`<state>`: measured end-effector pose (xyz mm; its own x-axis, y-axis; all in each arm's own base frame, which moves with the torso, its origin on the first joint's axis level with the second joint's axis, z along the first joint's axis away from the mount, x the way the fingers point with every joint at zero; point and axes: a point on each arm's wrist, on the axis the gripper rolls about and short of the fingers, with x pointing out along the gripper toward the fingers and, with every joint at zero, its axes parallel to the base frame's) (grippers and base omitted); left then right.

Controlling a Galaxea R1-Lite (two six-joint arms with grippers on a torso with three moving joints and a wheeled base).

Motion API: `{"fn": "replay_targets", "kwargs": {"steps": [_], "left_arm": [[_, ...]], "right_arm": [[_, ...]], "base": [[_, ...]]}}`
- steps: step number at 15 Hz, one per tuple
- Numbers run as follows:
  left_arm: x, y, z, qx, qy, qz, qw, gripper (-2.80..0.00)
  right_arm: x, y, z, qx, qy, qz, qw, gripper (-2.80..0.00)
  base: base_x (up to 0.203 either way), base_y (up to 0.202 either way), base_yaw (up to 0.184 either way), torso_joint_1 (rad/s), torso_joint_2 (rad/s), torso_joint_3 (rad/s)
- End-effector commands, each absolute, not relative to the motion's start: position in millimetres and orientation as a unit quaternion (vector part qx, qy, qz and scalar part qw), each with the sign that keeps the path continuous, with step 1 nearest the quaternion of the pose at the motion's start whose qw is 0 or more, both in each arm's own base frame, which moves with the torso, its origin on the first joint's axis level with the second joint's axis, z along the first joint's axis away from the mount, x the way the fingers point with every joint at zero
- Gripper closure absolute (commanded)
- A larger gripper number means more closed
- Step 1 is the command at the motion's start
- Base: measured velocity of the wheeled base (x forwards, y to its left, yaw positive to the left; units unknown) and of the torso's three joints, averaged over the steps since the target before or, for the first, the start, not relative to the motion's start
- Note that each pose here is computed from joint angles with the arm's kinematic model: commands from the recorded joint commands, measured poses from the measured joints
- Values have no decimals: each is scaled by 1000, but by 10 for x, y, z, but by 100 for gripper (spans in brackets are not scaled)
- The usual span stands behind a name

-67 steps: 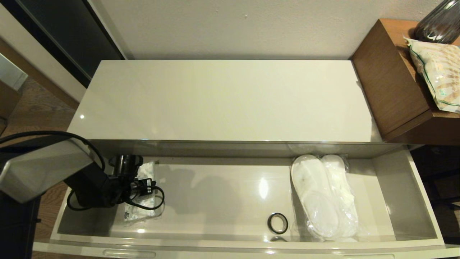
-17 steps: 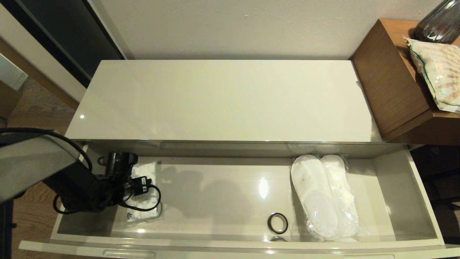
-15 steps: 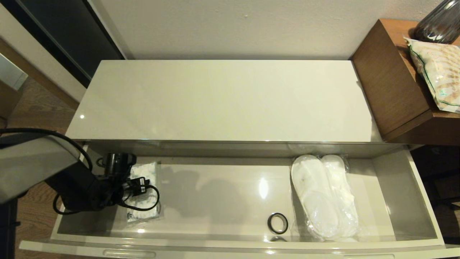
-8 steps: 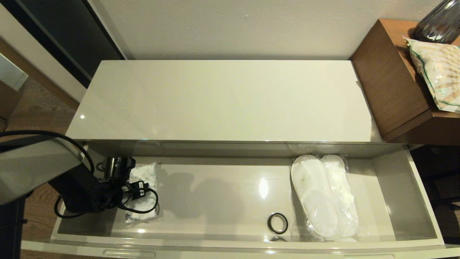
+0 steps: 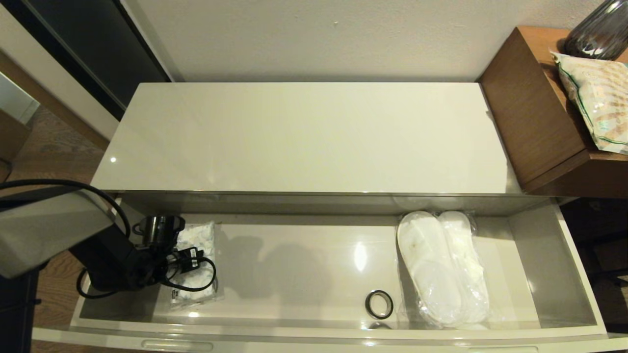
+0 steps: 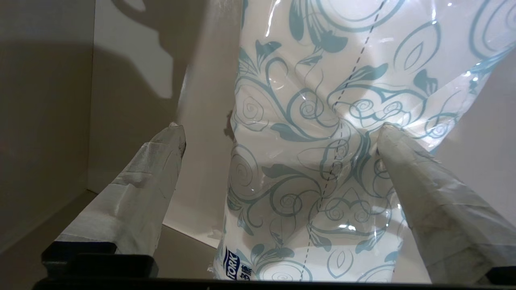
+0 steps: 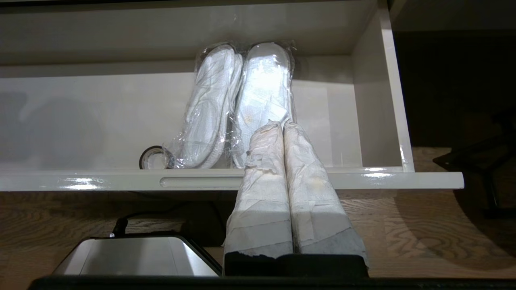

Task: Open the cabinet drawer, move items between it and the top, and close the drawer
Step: Take out the tissue from the drawer

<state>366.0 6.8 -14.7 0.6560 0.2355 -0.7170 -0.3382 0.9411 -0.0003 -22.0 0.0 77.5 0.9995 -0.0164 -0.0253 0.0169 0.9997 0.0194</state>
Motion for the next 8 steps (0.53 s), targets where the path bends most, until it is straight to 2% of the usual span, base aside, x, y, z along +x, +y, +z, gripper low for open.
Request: {"fn": "replay_targets", "kwargs": {"steps": [1,8], "left_arm": [[3638,-52,-224,-59,396,147,904,-280],[3607,-383,-221,-37,395,120,910,-280]], "right_arm": [[-220,0,775,9,12,-9,1000,0],[-220,0,775,9,12,-9,1000,0]], "base": [[0,0,0,0,0,0],[0,0,0,0,0,0]]}}
